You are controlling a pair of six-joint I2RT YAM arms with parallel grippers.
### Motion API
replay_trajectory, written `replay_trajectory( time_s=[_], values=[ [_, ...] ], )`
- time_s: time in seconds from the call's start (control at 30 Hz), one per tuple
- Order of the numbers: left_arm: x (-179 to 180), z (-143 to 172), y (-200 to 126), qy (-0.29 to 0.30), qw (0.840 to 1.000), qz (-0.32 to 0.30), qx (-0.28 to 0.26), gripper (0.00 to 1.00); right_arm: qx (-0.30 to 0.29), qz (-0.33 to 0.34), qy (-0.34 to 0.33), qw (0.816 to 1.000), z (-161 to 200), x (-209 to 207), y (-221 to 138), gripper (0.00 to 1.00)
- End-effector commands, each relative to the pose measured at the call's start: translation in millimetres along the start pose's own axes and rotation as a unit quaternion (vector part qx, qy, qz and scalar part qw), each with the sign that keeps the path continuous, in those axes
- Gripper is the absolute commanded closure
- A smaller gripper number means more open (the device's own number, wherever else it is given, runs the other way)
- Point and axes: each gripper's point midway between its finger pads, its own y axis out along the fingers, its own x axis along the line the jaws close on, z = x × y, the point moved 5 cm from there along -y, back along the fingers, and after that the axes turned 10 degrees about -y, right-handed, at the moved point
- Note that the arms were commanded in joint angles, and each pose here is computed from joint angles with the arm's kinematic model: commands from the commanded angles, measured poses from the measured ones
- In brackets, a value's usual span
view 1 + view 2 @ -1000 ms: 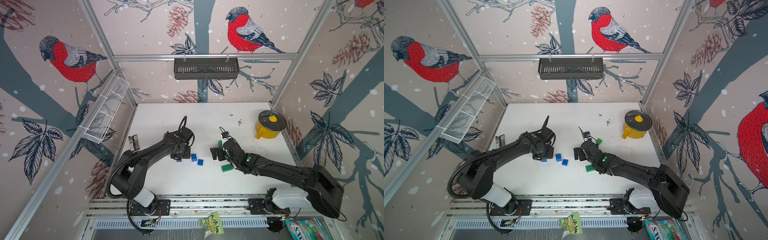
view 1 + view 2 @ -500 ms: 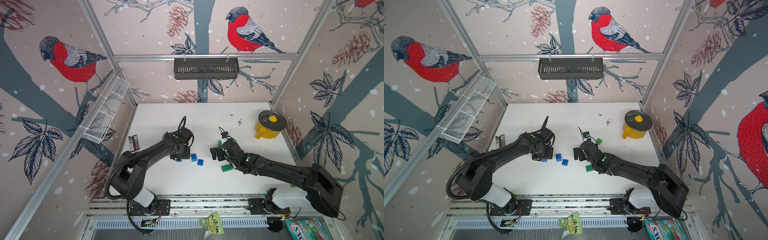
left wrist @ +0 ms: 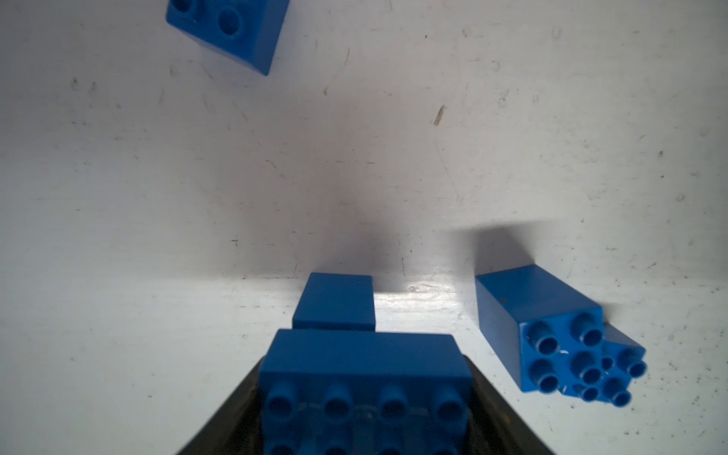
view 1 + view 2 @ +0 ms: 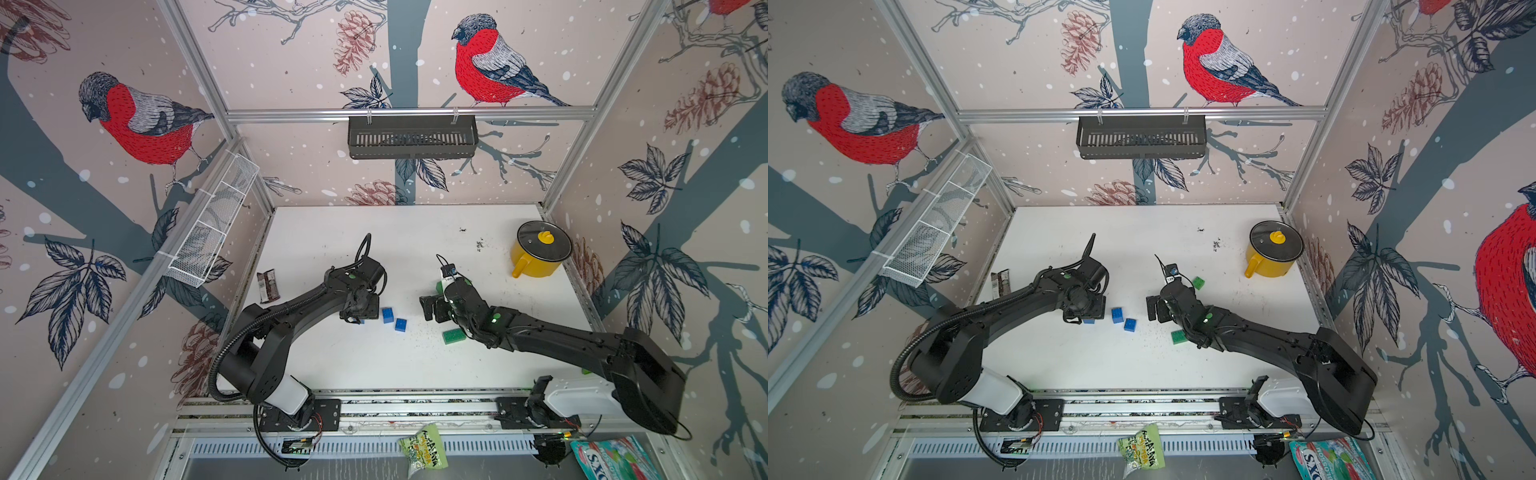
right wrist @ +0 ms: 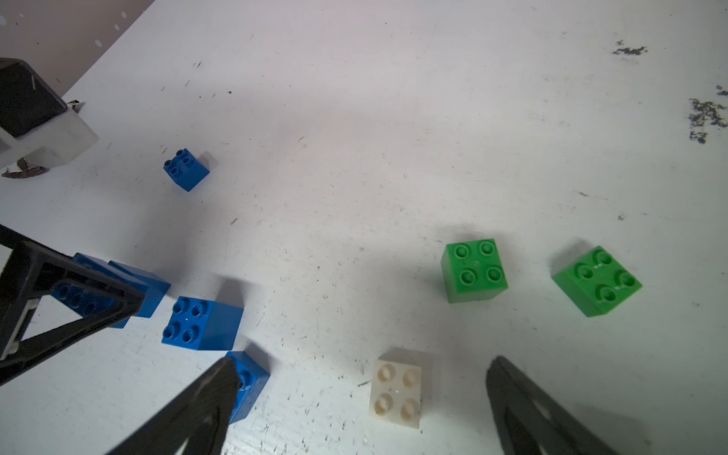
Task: Assemble the letter h with lego
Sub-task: Assemble the lego brick with the lego brick.
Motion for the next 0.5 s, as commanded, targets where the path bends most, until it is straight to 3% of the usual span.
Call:
replay_trajectory(
  time_s=[0.0, 0.47],
  values=[
    [2, 6, 2, -0.005, 1.0, 0.001, 0.018, 0.36, -0.013, 0.005, 0.002, 1.0, -7, 0, 1, 0.0],
    [-7, -6, -13, 0.004, 1.0, 0.012, 0.0, 0.36, -0.015, 0.006, 0.001, 1.0, -7, 0, 0, 0.0]
  ],
)
